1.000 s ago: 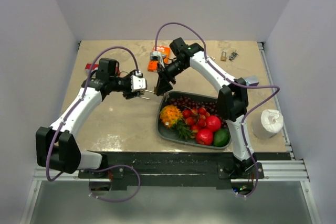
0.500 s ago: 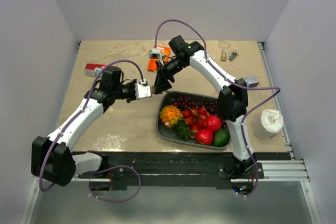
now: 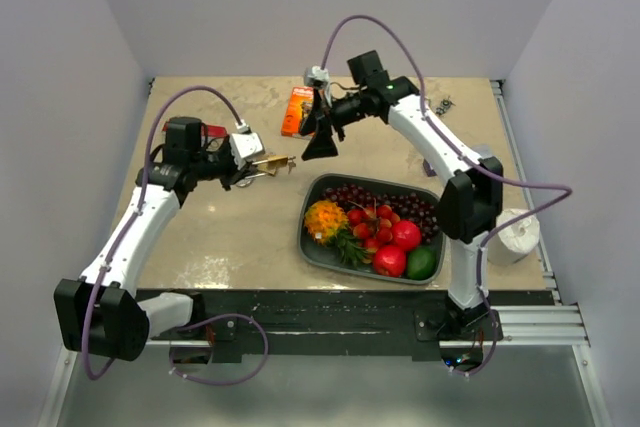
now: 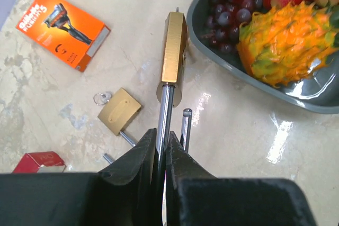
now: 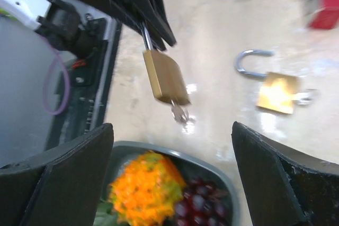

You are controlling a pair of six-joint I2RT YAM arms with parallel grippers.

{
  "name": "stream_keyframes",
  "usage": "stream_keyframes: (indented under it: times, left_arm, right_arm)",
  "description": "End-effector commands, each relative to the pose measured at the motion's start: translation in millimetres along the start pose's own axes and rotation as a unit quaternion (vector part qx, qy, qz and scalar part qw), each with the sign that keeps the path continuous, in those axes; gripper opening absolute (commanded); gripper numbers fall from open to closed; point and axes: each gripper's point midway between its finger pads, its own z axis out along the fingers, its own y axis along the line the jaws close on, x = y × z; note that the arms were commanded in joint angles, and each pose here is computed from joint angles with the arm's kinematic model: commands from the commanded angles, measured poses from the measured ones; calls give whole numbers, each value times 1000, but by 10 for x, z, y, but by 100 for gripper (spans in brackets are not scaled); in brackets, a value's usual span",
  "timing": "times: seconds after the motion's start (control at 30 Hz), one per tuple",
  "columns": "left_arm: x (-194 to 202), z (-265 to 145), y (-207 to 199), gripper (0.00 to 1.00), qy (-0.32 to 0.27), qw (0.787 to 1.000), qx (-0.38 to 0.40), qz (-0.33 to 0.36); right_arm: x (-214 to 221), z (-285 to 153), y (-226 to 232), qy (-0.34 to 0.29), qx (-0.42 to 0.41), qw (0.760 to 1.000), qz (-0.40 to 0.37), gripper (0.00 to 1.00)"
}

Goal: Lock with the key
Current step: Lock the lock.

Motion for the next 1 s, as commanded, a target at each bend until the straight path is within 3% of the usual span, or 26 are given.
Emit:
stream_keyframes:
  times: [0.0, 0.3, 0.47, 0.7, 0.97]
  left_arm:
    - [-590, -203, 57, 0, -76, 997, 22, -13]
    - [-800, -302, -8, 0, -100, 994, 46, -12]
    - [-845, -314, -19, 0, -109, 993, 48, -12]
    - [-886, -322, -41, 0, -124, 991, 47, -15]
    - [-936, -337, -13, 0, -134, 990, 38, -9]
  right_arm:
    - [-451, -338, 77, -36, 54, 984, -166, 96]
    - [-438, -197, 345, -51, 16, 977, -207, 99]
    - [-284, -9, 421, -21, 3, 972, -232, 98]
    - [-228, 178, 467, -18, -15, 977, -213, 84]
    - [-178, 282, 387, -27, -5, 981, -194, 61]
